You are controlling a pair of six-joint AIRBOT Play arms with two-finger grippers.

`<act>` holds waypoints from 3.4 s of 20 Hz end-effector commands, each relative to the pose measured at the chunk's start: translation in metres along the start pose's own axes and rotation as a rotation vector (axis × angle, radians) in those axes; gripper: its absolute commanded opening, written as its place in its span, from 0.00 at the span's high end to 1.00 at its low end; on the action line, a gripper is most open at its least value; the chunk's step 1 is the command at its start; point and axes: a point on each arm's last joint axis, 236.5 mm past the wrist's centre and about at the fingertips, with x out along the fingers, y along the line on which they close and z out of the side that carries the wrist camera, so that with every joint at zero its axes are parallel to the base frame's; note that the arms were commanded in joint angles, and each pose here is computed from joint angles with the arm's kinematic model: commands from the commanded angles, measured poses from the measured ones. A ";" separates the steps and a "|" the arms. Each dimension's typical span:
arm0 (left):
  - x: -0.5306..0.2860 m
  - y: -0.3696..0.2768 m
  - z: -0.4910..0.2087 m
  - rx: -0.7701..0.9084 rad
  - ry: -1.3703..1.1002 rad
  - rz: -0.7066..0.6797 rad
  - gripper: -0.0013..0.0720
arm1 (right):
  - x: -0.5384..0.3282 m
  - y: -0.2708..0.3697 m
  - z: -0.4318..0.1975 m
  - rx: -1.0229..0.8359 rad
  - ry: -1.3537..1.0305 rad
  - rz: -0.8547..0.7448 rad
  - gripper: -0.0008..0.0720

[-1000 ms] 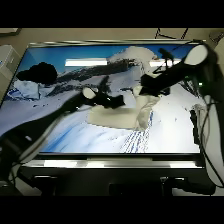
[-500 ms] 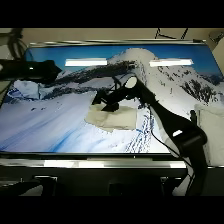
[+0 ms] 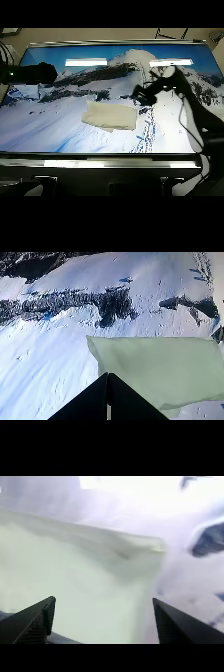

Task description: Fold the clothes and pants, and hang the long-sleeved shirts on hangers.

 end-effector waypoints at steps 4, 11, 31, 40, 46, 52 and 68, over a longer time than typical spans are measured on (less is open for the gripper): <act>-0.002 0.002 -0.003 0.006 0.012 0.013 0.96 | 0.044 -0.021 -0.045 0.077 0.076 0.198 0.02; -0.002 0.002 -0.003 -0.021 0.012 0.013 0.96 | 0.086 0.034 -0.064 0.041 0.121 0.385 0.49; -0.002 0.002 -0.003 -0.016 0.011 0.014 0.96 | -0.376 -0.228 -0.013 0.496 -0.768 0.174 0.93; -0.002 0.002 -0.003 -0.016 0.009 0.013 0.96 | -0.366 -0.326 -0.115 0.845 -0.628 -0.101 0.93; -0.002 0.002 -0.003 -0.016 0.011 0.012 0.96 | -0.278 -0.366 -0.189 1.007 -0.303 -0.261 0.93; -0.001 -0.002 -0.004 -0.014 0.015 0.005 0.96 | -0.202 -0.394 -0.246 1.038 -0.114 -0.396 0.93; 0.032 0.072 0.050 0.018 -0.100 0.352 0.59 | -0.393 -0.101 0.023 -0.007 -1.036 -0.194 0.05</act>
